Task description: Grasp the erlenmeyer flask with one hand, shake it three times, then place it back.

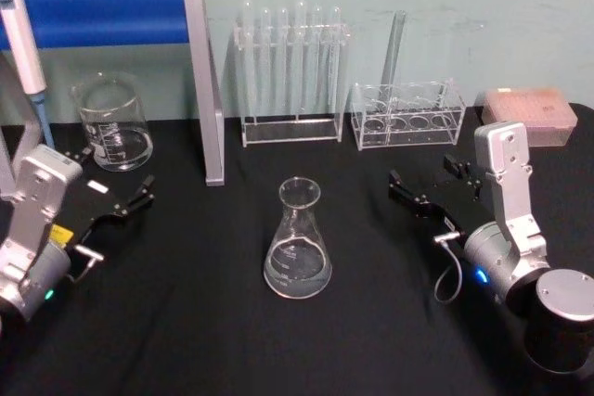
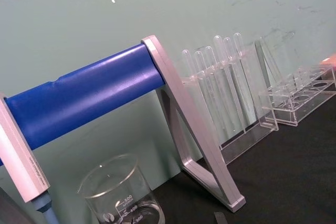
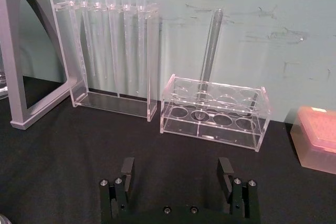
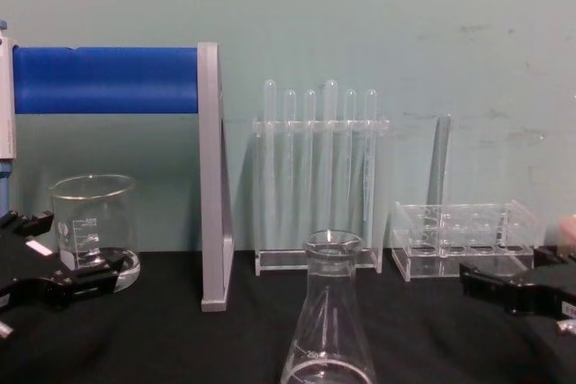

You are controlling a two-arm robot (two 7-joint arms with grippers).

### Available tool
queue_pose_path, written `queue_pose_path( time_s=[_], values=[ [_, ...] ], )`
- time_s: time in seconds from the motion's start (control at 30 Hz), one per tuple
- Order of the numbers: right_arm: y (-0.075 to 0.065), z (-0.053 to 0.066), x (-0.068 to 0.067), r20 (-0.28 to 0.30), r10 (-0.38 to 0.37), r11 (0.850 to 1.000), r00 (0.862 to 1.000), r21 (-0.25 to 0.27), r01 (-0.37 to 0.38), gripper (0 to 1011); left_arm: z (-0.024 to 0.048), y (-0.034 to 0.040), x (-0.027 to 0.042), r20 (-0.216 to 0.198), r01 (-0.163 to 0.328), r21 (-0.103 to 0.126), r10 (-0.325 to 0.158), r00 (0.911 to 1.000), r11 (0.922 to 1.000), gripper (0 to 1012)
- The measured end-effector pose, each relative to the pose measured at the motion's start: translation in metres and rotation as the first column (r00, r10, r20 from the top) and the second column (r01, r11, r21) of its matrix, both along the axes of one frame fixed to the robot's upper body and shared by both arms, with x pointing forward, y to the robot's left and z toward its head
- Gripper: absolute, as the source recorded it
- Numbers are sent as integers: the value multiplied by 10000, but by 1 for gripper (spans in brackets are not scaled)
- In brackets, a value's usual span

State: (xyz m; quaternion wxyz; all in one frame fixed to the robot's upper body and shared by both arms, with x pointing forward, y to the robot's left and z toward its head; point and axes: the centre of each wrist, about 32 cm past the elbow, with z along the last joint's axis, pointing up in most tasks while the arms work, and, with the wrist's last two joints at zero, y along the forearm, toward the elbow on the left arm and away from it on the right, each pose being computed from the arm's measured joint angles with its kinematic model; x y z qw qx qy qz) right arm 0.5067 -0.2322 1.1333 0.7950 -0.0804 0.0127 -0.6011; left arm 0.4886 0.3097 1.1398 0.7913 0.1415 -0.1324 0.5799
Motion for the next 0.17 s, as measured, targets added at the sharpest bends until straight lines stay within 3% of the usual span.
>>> queue_pose_path(
  time_s=[0.17],
  values=[
    [0,0,0,0,0,10000,10000,0,0,1000,0,0,0,0,0,0,0,10000,10000,1001]
  ],
)
